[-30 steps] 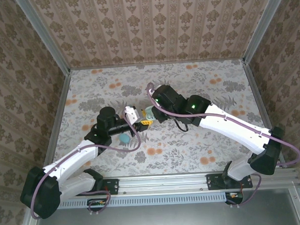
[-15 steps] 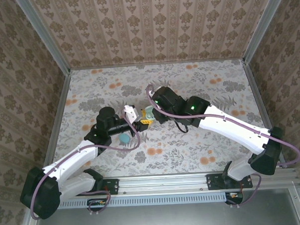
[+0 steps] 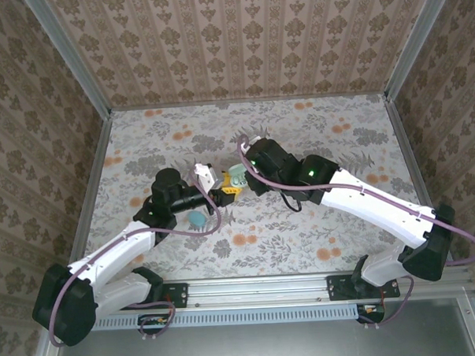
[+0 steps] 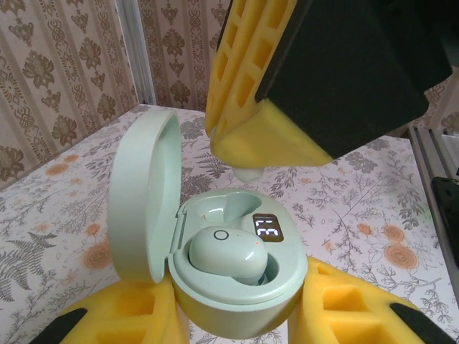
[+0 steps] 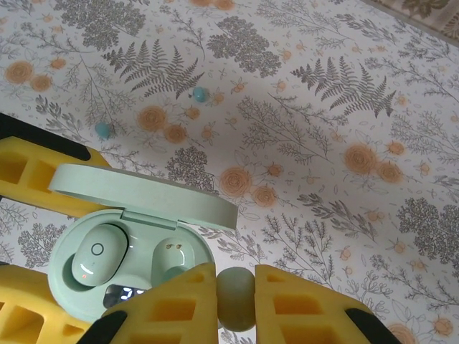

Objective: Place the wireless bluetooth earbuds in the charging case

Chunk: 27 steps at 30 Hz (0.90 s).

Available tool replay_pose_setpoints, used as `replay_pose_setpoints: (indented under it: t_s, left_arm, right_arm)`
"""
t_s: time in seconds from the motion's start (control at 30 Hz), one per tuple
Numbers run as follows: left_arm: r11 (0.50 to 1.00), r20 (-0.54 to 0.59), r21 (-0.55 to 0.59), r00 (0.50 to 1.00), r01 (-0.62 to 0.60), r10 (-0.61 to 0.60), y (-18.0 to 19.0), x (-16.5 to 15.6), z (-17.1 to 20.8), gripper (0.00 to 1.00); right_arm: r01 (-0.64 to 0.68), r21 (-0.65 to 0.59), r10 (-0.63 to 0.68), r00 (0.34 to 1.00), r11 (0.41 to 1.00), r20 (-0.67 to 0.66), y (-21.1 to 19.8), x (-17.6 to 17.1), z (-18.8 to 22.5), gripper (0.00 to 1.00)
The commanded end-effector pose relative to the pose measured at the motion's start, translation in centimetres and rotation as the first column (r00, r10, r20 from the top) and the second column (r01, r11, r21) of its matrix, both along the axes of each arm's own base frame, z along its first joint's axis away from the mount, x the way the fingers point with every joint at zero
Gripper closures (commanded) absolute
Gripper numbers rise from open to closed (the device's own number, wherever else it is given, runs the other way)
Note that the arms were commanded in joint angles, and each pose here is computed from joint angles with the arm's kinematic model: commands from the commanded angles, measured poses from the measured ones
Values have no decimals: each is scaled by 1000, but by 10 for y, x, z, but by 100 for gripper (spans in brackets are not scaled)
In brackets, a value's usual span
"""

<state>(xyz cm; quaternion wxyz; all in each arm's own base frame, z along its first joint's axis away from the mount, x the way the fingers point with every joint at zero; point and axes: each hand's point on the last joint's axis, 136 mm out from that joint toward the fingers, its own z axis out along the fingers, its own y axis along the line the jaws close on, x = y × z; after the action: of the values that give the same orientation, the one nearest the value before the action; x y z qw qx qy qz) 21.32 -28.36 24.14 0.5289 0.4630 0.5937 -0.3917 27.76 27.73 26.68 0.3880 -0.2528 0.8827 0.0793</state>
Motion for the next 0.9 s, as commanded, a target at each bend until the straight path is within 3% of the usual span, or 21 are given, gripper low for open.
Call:
replay_pose_setpoints:
  t_s: [0.0, 0.4, 0.87]
  left_arm:
    - [998, 29, -51, 999, 21, -20, -3, 1, 23, 96]
    - [998, 22, -53, 999, 32, -31, -5, 1, 23, 96]
    - [997, 14, -66, 999, 37, -36, -7, 2, 25, 96]
  right_arm:
    - [15, 21, -16, 999, 1000, 34, -2, 0, 10, 85]
    - [-5, 87, -2, 996, 996, 84, -3, -6, 38, 85]
    - [-45, 1, 45, 999, 999, 21, 11, -4, 0, 85]
